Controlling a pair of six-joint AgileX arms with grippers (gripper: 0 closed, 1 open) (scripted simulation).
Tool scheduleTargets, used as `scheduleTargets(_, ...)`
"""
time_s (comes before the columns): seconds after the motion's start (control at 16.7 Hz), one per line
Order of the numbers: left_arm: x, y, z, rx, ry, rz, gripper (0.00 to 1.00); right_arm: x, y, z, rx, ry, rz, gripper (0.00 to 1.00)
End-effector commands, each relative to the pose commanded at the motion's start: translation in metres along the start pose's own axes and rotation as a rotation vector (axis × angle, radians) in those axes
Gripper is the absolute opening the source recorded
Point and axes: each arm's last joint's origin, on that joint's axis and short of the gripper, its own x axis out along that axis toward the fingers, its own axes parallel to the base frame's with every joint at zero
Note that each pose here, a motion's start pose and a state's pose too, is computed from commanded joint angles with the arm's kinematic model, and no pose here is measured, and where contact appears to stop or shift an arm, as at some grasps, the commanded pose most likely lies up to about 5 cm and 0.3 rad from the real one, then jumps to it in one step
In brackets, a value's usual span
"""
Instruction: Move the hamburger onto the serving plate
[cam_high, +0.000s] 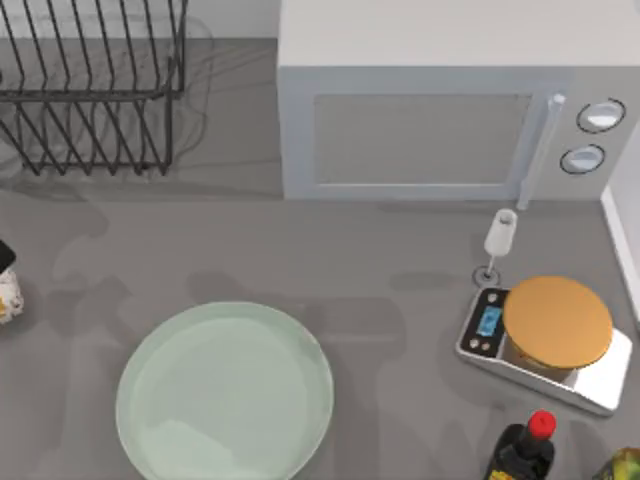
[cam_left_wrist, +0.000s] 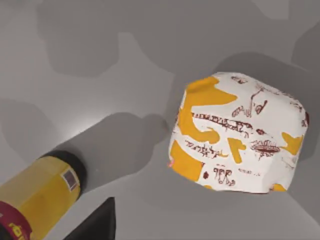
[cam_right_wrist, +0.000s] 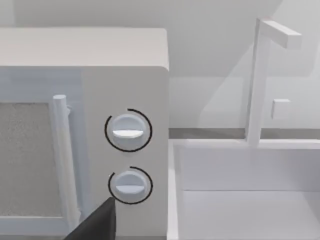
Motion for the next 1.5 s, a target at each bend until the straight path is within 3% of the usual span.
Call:
scheduleTargets(0.3, 0.037, 0.023, 0.014, 0.112, 0.118, -0.158, 1.00, 0.000, 0.000, 0.000, 0.000, 0.000, 0.000, 1.00)
scheduleTargets(0.48, 0.052, 0.032, 0.018, 0.152, 0.154, -0.217, 1.00, 0.000, 0.000, 0.000, 0.000, 0.000, 0.000, 1.00)
scheduleTargets(1.02, 0.059, 0.031, 0.018, 0.157, 0.160, -0.226, 1.00, 0.000, 0.000, 0.000, 0.000, 0.000, 0.000, 1.00)
scheduleTargets(1.5, 0.129, 0.017, 0.005, 0.155, 0.158, -0.223, 1.00, 0.000, 0.000, 0.000, 0.000, 0.000, 0.000, 1.00)
